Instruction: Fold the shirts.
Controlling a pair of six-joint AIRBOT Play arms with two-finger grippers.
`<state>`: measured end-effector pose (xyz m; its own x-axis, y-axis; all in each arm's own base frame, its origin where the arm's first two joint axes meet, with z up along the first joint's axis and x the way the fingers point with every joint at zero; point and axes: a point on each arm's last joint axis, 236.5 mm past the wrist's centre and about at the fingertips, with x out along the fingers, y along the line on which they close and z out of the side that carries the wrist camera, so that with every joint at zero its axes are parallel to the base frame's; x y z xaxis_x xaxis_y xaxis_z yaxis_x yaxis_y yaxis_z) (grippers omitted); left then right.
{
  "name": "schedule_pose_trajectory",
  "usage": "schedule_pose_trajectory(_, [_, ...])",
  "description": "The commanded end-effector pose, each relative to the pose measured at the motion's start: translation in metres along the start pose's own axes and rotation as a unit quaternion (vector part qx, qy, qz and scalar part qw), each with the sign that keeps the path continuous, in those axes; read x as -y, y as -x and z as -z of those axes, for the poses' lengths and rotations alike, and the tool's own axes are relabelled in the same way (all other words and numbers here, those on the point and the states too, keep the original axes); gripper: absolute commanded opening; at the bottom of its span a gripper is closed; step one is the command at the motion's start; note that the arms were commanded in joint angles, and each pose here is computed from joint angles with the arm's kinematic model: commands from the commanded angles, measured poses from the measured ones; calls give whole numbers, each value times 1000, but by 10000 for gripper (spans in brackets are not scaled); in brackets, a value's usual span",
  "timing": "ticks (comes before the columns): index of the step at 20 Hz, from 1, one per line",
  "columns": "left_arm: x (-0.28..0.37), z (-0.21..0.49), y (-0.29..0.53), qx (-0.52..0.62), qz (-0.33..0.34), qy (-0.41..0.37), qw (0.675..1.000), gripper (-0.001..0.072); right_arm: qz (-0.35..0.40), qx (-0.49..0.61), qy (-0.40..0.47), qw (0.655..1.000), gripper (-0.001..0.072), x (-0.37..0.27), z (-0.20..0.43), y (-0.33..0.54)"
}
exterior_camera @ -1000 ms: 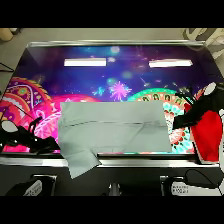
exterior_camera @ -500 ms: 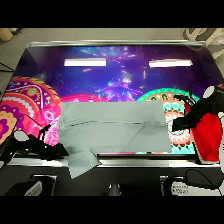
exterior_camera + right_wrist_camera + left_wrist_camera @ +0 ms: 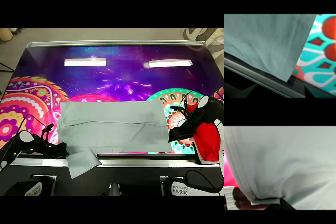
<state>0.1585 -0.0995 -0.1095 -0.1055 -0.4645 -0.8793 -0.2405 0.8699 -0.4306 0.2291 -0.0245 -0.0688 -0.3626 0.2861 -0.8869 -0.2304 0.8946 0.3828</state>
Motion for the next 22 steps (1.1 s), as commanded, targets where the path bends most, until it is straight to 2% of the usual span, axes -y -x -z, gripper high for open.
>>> schedule_pose_trajectory(1, [3, 0, -1, 1, 2, -19, 1000, 25, -7, -9, -3, 1000, 623, -12, 21, -20])
schedule_pose_trajectory(4, [3, 0, -1, 1, 2, -20, 1000, 25, -14, -25, -3, 1000, 627, -15, 35, -42])
schedule_pose_trajectory(10, [5, 0, 2, 6, 3, -28, 1000, 25, 18, 18, -22, 999, 626, 1, 17, -48])
schedule_pose_trajectory(15, [13, -5, 16, 47, 8, -48, 998, 25, -13, 25, -29, 999, 603, -13, 16, -60])
schedule_pose_trajectory(17, [15, -7, 20, 57, 10, -52, 997, 25, -10, 26, -32, 999, 544, -12, 17, -68])
schedule_pose_trajectory(18, [17, -7, 21, 60, 11, -54, 997, 25, -2, 36, -33, 999, 430, -8, 13, -68])
schedule_pose_trajectory(19, [17, -7, 22, 62, 12, -55, 997, 25, 6, 48, -33, 998, 376, -4, 7, -67])
schedule_pose_trajectory(20, [18, -7, 22, 62, 12, -55, 996, 25, 11, 55, -34, 998, 157, -1, 4, -67])
schedule_pose_trajectory(21, [18, -7, 23, 62, 12, -56, 996, 25, 12, 56, -43, 997, 15, -1, 4, -67])
schedule_pose_trajectory(22, [18, -8, 24, 63, 12, -56, 996, 25, 11, 57, -40, 998, 15, -2, 4, -66])
